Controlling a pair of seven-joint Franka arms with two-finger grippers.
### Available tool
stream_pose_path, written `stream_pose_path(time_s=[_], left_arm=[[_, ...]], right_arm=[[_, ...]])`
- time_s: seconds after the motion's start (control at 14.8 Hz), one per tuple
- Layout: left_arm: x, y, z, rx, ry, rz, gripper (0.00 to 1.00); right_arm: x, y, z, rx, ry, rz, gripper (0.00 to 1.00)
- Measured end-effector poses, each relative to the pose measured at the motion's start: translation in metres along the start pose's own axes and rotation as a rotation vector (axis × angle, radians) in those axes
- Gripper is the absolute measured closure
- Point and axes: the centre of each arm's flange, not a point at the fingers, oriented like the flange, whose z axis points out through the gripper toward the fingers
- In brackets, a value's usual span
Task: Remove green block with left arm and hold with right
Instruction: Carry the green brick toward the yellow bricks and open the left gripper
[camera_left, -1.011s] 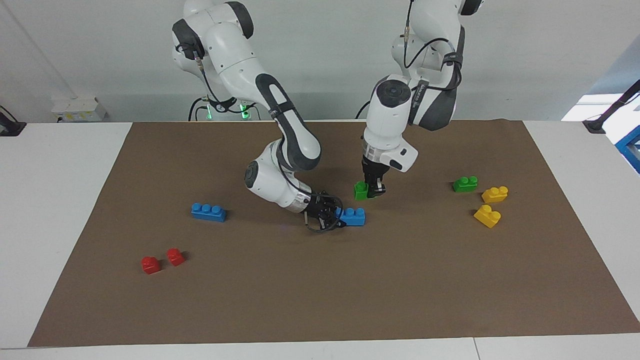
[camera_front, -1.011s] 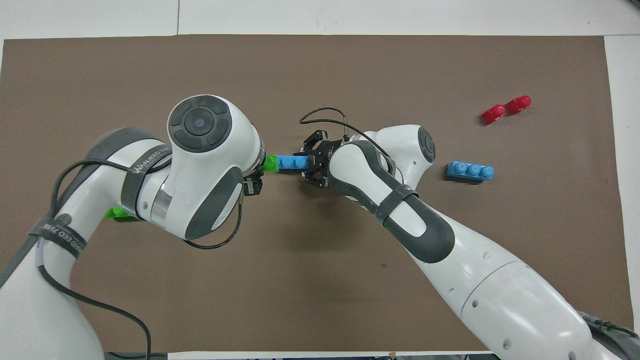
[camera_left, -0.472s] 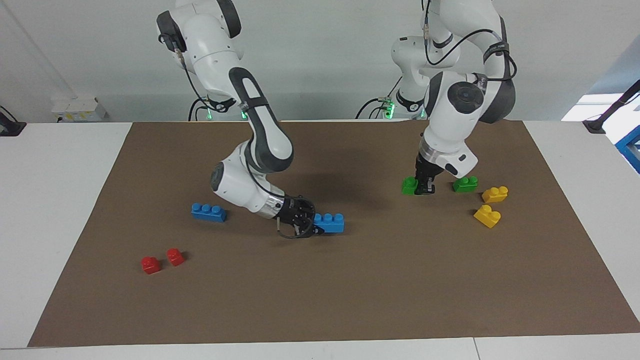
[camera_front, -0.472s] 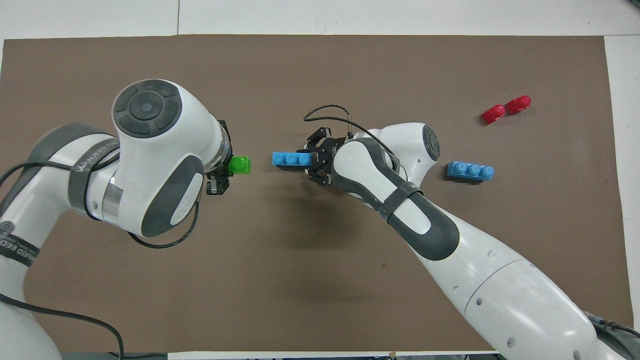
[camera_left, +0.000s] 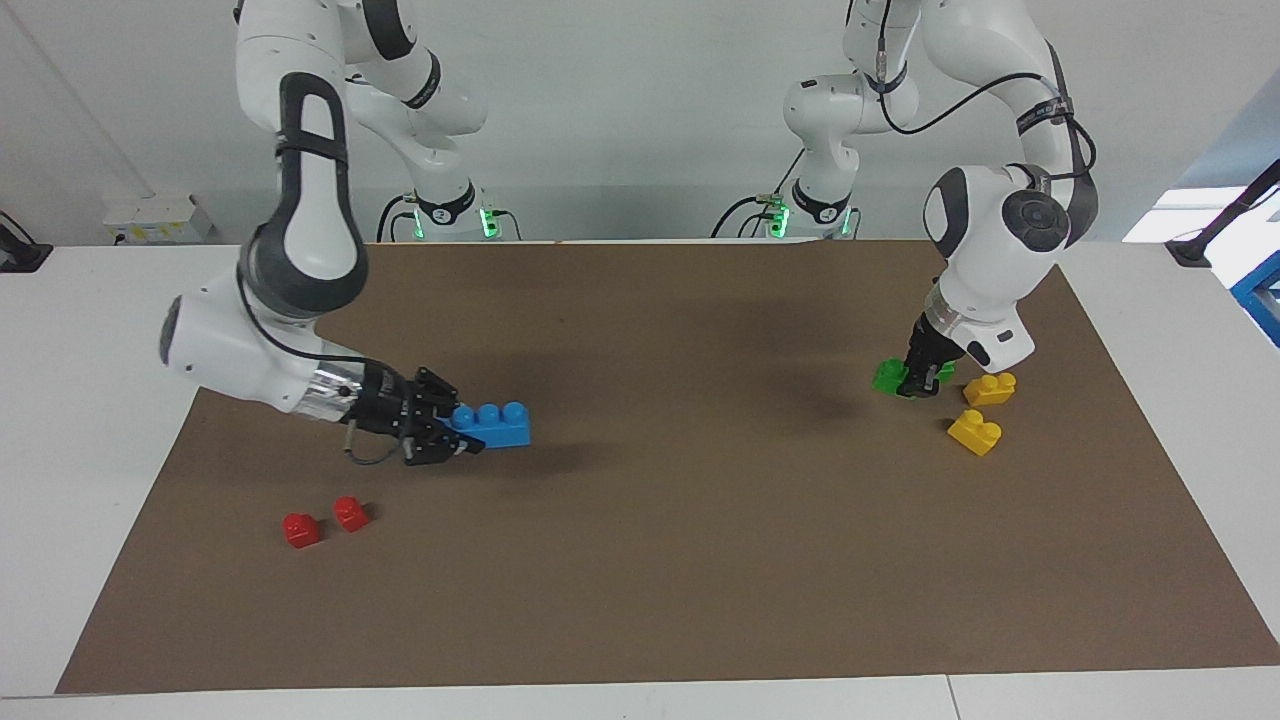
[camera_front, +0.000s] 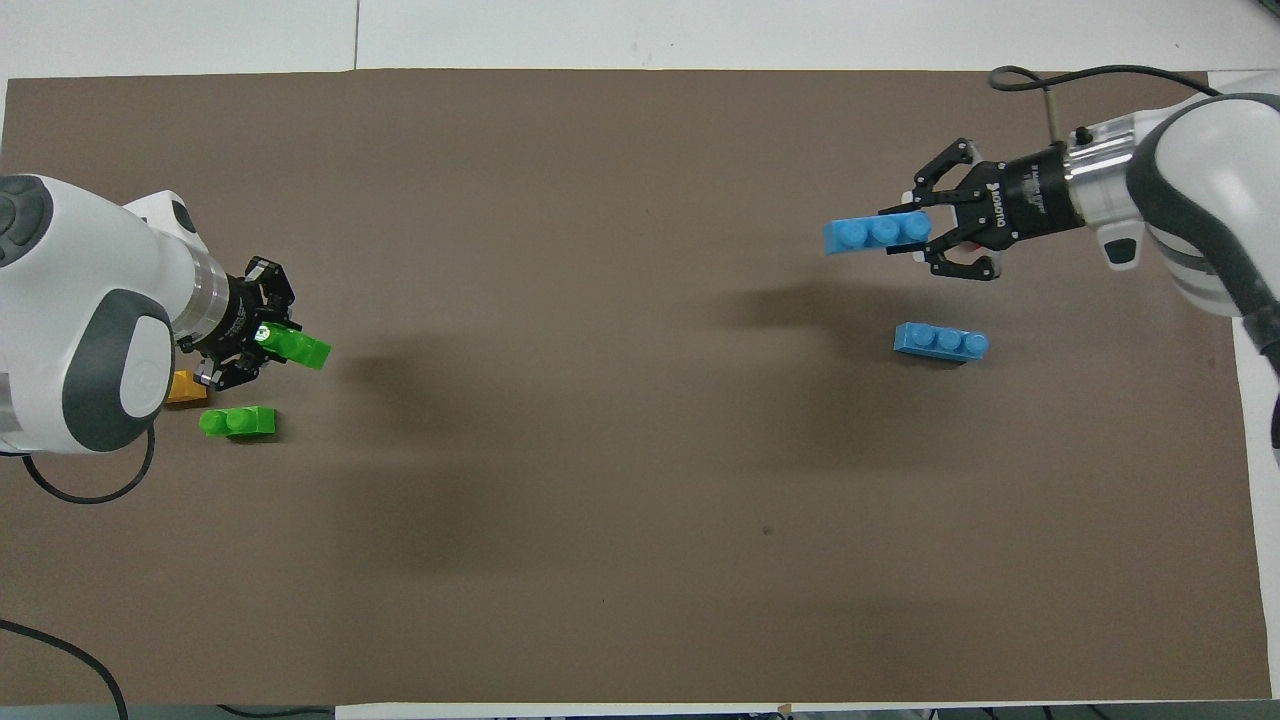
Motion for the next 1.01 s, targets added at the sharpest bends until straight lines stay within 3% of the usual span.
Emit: stream_pose_path(time_s=[0.34, 0.54, 1.01], left_arm=[[0.021, -0.013, 0.025, -0.046, 0.021, 0.13, 0.65], [0.026, -0.014, 0.046, -0.084, 0.038, 0.152, 0.65], [0.023, -0.006, 0.084, -0.079, 0.027, 0.3, 0.65]], right_arm=[[0.061, 0.018, -0.011, -0.008, -0.031, -0.009, 0.63], [0.076, 0.017, 0.017, -0.034, -0.047, 0.003, 0.63], [0.085, 0.008, 0.099, -0.081, -0.035, 0.007, 0.63]])
